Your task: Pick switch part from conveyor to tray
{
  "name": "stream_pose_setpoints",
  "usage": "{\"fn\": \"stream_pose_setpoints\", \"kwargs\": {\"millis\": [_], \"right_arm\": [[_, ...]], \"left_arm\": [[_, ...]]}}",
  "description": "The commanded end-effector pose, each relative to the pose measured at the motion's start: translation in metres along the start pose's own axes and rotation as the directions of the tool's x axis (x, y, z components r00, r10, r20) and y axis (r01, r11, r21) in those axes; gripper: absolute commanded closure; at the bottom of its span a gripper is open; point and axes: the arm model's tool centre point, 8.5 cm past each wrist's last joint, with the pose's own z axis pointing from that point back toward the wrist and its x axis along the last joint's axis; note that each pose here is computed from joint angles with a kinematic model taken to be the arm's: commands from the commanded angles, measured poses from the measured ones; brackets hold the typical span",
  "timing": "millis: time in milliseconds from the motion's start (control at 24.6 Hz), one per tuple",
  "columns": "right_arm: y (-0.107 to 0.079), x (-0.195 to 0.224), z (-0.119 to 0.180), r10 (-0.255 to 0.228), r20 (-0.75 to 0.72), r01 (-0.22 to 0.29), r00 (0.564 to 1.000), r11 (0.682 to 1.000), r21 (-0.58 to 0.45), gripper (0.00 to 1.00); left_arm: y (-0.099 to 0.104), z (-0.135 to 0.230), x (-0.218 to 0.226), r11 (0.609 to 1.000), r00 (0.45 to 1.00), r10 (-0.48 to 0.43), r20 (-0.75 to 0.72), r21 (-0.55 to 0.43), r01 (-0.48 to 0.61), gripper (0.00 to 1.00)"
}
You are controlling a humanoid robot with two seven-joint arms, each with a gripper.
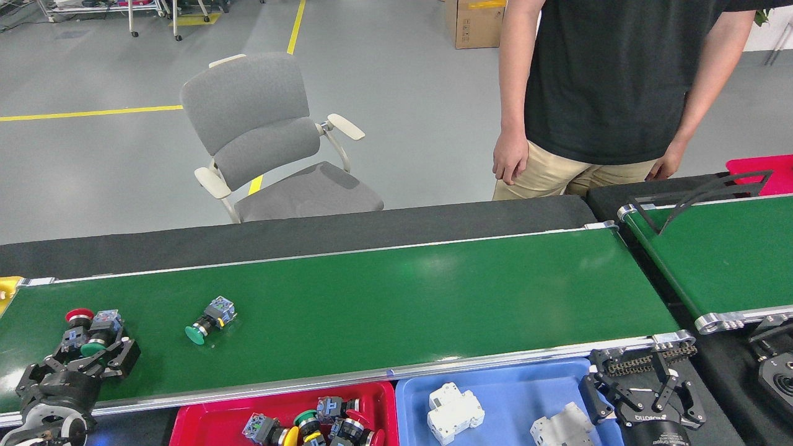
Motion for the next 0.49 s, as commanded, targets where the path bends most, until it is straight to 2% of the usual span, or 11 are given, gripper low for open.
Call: {"fn": "stream_pose_setpoints", "kwargs": {"millis": [0,41,203,365,446], "right_arm": [[-0.007,0.000,-0.003,0.008,0.018,-0.008,1.000,1.000,-0.020,0.01],[-0.007,0.000,-0.003,0.008,0.017,-0.008,1.000,1.000,-0.019,0.01],[-0.006,-0.001,-0.001,0.008,0.015,-0.008,1.000,1.000,-0.016,0.01],[-0.006,-0.005,-0.002,0.006,-0.002,-0.006,1.000,1.000,-0.017,0.01],[-0.005,-0.006,-0.001,0.007,-0.004,-0.007,1.000,1.000,-0.014,0.01]], "left_arm": [[0.006,-0.002,-0.007,1.000,0.998,0.004,-0.070,0.008,-0.003,0.27],[0.005,-0.002,-0.005,1.000,0.997,0.009,-0.077,0.010,-0.008,0.32],[0.003,0.001,0.013,0.996,0.998,0.039,-0.046,0.077,-0.035,0.62],[0.009,0.021,0.041,0.986,0.997,0.008,0.076,0.163,-0.021,0.67],[0.015,0.045,0.058,0.974,0.981,-0.035,0.190,0.225,-0.009,0.67]]}}
